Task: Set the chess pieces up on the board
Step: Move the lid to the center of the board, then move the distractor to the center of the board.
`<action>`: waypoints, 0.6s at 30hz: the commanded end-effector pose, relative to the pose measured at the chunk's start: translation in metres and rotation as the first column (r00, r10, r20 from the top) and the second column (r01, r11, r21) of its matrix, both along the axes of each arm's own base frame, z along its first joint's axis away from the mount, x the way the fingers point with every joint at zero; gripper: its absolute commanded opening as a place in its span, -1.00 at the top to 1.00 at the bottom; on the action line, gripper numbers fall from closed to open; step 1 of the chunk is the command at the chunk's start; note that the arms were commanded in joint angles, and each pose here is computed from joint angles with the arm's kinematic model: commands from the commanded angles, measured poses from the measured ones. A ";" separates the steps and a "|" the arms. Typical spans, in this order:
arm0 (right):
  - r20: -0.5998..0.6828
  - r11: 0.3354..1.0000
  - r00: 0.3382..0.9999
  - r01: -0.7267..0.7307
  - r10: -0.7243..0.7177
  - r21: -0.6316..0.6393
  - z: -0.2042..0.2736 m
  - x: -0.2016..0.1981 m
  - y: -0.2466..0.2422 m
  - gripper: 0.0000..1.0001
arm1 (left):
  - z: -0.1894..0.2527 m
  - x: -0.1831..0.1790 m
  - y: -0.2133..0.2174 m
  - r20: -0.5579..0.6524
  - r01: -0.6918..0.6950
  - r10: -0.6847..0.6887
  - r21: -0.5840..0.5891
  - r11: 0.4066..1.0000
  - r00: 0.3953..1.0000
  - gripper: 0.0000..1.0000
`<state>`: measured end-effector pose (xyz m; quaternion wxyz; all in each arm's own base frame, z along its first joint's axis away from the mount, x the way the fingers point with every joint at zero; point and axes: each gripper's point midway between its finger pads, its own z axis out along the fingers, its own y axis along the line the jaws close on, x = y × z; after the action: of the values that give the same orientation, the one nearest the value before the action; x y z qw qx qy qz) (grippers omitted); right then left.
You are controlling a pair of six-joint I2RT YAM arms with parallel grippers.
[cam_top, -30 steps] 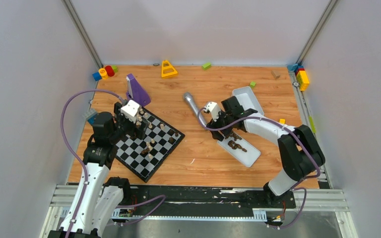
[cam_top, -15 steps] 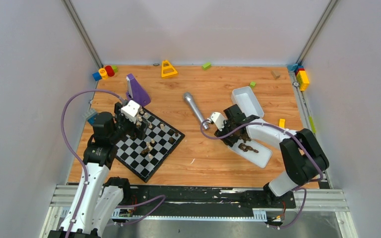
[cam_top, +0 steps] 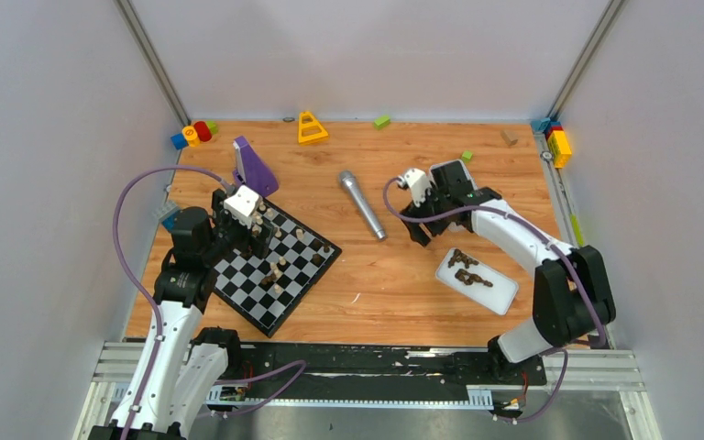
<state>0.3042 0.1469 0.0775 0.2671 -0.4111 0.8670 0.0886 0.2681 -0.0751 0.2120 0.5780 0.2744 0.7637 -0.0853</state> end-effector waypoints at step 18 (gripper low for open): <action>-0.038 0.987 0.998 -0.033 0.040 0.160 -0.027 0.117 0.149 -0.12 | 0.002 0.004 0.008 0.028 -0.029 0.028 0.030 0.999 0.999 -1.00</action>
<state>0.3876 0.2779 0.0288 0.2308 -0.4106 0.8626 0.1844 0.2695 -0.0730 0.2103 0.5760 0.2747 0.7659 -0.0788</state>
